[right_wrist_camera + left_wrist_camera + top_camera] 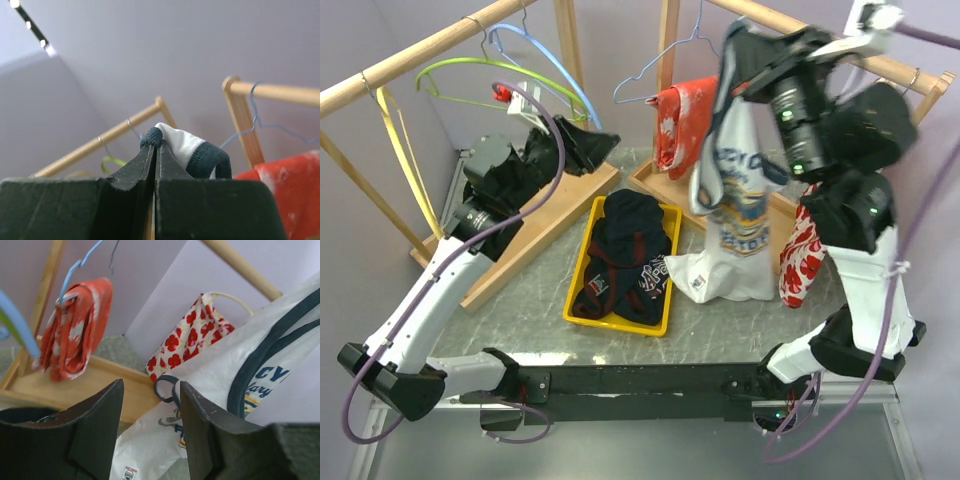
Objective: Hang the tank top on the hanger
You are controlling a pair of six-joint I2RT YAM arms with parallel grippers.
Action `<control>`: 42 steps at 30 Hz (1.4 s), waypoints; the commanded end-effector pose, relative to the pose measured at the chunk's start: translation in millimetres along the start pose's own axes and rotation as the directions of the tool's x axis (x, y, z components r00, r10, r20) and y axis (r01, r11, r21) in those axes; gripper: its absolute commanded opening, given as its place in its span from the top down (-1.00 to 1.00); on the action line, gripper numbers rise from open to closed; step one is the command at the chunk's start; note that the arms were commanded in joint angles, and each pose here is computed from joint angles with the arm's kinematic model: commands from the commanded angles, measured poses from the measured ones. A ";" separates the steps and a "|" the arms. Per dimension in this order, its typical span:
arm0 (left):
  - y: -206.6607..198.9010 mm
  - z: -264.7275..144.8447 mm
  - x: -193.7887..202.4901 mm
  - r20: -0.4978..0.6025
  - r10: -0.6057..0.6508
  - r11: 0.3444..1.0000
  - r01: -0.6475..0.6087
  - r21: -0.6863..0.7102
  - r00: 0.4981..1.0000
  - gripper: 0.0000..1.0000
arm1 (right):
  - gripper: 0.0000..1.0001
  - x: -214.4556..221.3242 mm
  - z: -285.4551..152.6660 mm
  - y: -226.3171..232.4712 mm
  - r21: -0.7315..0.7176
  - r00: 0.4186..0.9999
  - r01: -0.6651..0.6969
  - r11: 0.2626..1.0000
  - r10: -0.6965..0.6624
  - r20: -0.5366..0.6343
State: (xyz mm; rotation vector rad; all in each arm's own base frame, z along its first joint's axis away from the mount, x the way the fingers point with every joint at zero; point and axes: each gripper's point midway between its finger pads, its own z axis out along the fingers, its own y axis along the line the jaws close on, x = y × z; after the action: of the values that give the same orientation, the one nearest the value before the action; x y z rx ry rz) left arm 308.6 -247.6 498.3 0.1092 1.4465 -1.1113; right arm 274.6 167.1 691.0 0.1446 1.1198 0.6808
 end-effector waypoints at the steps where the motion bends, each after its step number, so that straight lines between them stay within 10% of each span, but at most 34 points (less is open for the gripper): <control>1: -7.4 -27.5 -6.4 0.041 0.028 1.000 -0.028 -0.003 0.999 -0.12 | 1.00 32.4 -6.7 8.3 -0.058 0.997 -0.012 0.998 0.008 -0.071; 11: 36.1 -88.7 90.0 -0.167 0.000 0.995 -0.016 -0.098 0.986 -0.37 | 1.00 217.4 -33.9 -72.4 0.158 0.912 0.132 0.979 -0.057 -0.405; 20: -17.3 -105.7 53.5 -0.123 0.037 0.998 -0.030 0.064 0.992 -0.51 | 0.98 372.0 -131.2 -151.5 0.266 0.762 0.179 0.947 0.038 -0.647; 24: -22.4 -103.0 14.5 -0.019 0.043 0.999 -0.043 0.000 0.999 -0.52 | 0.19 382.0 -147.7 -159.1 0.268 0.741 0.180 0.946 0.049 -0.669; 29: -17.7 -114.9 -53.5 0.178 0.080 0.983 -0.048 -0.180 0.981 -0.53 | -0.27 368.1 -153.3 -154.6 0.250 0.748 0.159 0.955 0.049 -0.662; 36: 2.0 -152.0 -105.9 0.327 0.189 0.914 -0.044 -0.404 0.926 -0.52 | -0.45 365.3 -165.7 -152.2 0.215 0.738 0.140 0.966 0.043 -0.673; 42: 58.2 -218.3 -133.8 0.375 0.347 0.656 0.063 -0.752 0.860 -0.53 | -0.46 372.4 -169.5 -148.0 0.193 0.724 0.113 0.975 0.052 -0.688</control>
State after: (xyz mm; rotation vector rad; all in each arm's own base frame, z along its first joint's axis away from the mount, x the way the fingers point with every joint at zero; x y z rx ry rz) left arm 224.8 -67.6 554.9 -0.3747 1.2635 -0.6158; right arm 288.8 218.8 255.0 0.0668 1.9515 0.5345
